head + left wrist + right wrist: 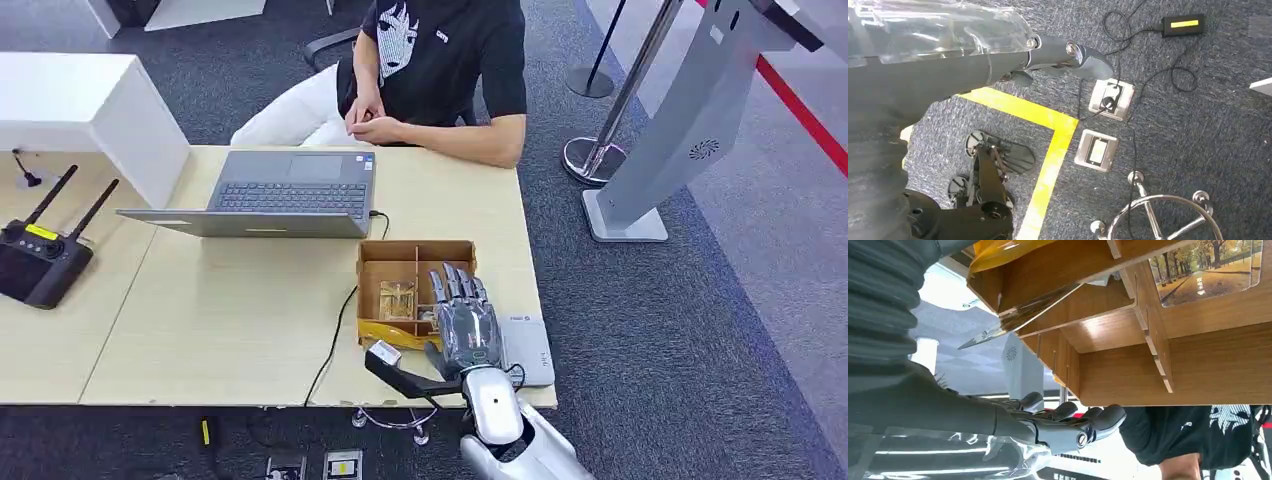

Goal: Pass the card to the sensor for recognition and then transmit it.

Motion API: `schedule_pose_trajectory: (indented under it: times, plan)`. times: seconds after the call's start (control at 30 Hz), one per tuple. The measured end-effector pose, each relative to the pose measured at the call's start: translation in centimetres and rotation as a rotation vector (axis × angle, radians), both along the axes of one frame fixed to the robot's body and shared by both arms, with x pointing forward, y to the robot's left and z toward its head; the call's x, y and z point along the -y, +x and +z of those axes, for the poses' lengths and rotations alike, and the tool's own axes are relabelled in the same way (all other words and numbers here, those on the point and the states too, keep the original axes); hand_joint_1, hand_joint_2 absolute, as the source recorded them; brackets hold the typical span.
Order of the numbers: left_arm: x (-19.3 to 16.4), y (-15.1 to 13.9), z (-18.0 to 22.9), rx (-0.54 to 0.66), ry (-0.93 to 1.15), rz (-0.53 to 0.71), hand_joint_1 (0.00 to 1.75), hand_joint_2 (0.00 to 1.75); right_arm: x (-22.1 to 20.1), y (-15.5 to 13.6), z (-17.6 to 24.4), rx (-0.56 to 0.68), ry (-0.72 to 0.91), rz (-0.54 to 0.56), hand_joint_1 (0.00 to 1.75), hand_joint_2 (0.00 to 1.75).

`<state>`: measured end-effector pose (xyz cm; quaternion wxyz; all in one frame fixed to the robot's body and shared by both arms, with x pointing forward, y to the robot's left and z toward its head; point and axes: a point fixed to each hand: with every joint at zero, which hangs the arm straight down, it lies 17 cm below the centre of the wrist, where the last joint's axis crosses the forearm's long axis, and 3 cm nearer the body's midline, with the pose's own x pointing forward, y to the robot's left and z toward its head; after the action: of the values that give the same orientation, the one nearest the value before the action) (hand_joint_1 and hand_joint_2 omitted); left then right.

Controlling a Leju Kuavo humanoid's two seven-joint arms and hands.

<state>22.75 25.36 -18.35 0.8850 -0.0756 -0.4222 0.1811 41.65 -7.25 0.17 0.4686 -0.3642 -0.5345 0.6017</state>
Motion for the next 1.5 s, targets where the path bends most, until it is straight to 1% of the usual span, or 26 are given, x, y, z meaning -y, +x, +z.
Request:
schedule_pose_trajectory:
  times: [1.5]
  plan:
    - [-0.6,-0.2,-0.2,-0.008,0.009,0.026,0.0,1.75,2.0,0.6,-0.1,0.022,-0.013,-0.043,0.0,1.75]
